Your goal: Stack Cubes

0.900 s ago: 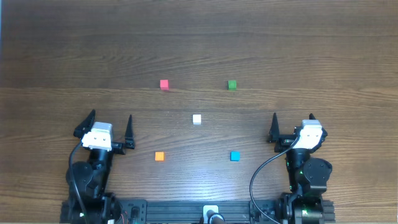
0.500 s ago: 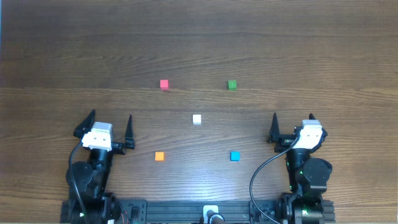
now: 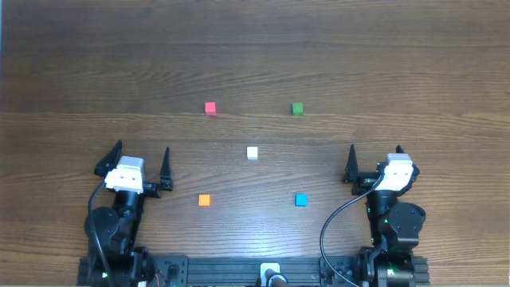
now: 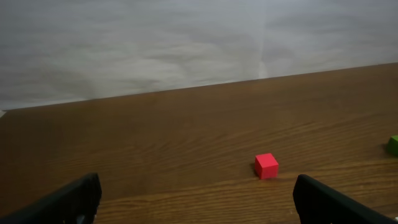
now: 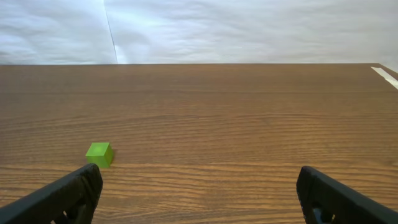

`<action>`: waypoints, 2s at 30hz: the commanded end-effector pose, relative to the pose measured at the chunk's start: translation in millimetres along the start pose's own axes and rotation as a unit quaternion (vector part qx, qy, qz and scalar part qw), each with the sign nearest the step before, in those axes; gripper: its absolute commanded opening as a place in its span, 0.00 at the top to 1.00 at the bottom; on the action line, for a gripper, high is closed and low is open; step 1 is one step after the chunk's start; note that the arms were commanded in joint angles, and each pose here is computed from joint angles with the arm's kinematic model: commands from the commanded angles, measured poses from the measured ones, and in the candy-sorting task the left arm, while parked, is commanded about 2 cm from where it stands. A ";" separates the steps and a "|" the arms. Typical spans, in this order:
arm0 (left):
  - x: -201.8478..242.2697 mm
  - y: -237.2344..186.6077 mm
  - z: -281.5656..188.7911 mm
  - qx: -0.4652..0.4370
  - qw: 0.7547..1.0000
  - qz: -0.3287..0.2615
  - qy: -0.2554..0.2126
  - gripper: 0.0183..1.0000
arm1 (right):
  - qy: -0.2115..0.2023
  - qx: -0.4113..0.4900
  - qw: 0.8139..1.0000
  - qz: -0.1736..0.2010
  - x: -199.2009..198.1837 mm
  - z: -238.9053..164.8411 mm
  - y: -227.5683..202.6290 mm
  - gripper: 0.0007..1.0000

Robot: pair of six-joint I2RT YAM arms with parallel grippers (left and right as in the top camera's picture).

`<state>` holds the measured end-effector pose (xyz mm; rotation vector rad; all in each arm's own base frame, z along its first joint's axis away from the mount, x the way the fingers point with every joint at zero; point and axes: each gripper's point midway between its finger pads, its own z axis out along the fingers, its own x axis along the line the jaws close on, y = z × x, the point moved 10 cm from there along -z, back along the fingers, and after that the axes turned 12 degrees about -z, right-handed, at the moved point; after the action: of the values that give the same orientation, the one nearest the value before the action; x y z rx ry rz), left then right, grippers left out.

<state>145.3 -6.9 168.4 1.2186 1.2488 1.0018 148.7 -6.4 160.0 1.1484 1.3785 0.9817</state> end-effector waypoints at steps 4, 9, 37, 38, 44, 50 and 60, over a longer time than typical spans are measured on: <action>0.8 -1.4 0.0 -0.001 1.000 0.005 0.000 0.01 | 0.004 0.001 1.000 -0.002 0.9 0.5 -2.3 0.01; 0.8 -1.4 0.0 -0.001 1.000 0.005 0.000 0.00 | 0.004 0.001 1.000 -0.002 0.9 0.5 -2.3 0.01; 0.9 -2.0 0.3 0.001 1.000 0.005 0.001 0.00 | 0.004 0.001 1.000 -0.002 0.9 0.5 -2.3 0.01; 0.8 -1.9 0.3 0.001 1.000 0.005 0.001 0.00 | 0.004 0.001 1.000 -0.002 0.9 0.5 -2.3 0.01; 0.6 -2.0 0.3 0.002 1.000 0.005 0.000 0.00 | 0.004 0.001 1.000 -0.002 0.9 0.5 -2.3 0.01; -5.9 -0.2 0.0 0.005 0.996 -0.082 -0.042 0.00 | 0.004 0.001 1.000 -0.002 0.9 0.5 -2.3 0.01; -20.8 48.5 24.0 0.136 0.974 -0.169 -0.064 0.00 | 0.004 0.001 1.000 -0.002 0.9 0.5 -2.3 0.01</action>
<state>158.2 -20.5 186.5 1.2107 1.4314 0.6014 148.8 -6.4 159.9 1.1492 1.3789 0.9816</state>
